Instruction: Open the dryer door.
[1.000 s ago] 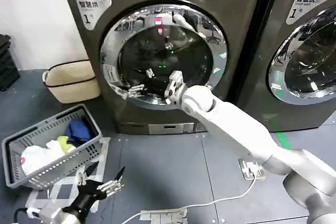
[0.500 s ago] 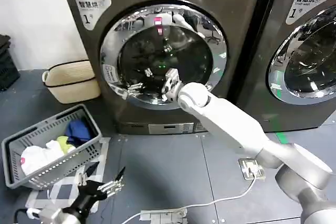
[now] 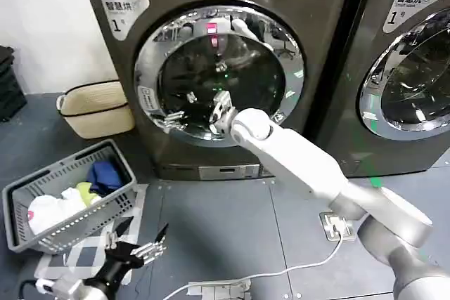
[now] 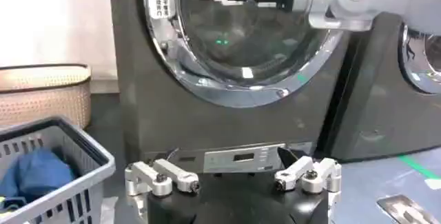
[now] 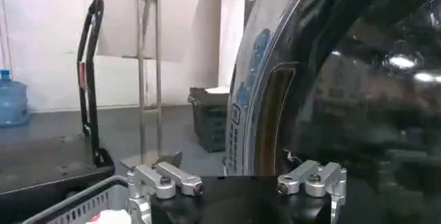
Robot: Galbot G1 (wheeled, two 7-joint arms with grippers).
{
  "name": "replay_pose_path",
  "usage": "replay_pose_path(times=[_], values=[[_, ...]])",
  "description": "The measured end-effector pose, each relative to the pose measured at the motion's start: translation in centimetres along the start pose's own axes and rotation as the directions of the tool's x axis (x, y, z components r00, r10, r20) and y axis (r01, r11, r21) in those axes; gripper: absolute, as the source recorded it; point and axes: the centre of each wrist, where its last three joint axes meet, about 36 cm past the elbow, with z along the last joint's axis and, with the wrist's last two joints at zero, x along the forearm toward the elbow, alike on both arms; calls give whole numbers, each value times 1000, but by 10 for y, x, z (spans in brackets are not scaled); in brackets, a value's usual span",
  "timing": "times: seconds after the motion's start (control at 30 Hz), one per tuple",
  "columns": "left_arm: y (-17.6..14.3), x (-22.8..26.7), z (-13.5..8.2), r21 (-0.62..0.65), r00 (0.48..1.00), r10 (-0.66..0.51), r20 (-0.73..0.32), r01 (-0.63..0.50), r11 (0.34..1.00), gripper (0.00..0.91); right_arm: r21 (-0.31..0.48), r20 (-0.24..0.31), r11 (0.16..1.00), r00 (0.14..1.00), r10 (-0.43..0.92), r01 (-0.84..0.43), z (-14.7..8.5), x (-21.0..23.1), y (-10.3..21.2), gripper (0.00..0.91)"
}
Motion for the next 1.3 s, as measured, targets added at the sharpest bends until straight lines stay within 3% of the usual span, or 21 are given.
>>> replay_pose_path(times=[1.3], values=[[-4, 3, -3, 10, 1000, 4, 13, -4, 1000, 907, -17, -18, 995, 995, -102, 101, 6, -40, -28, 907]])
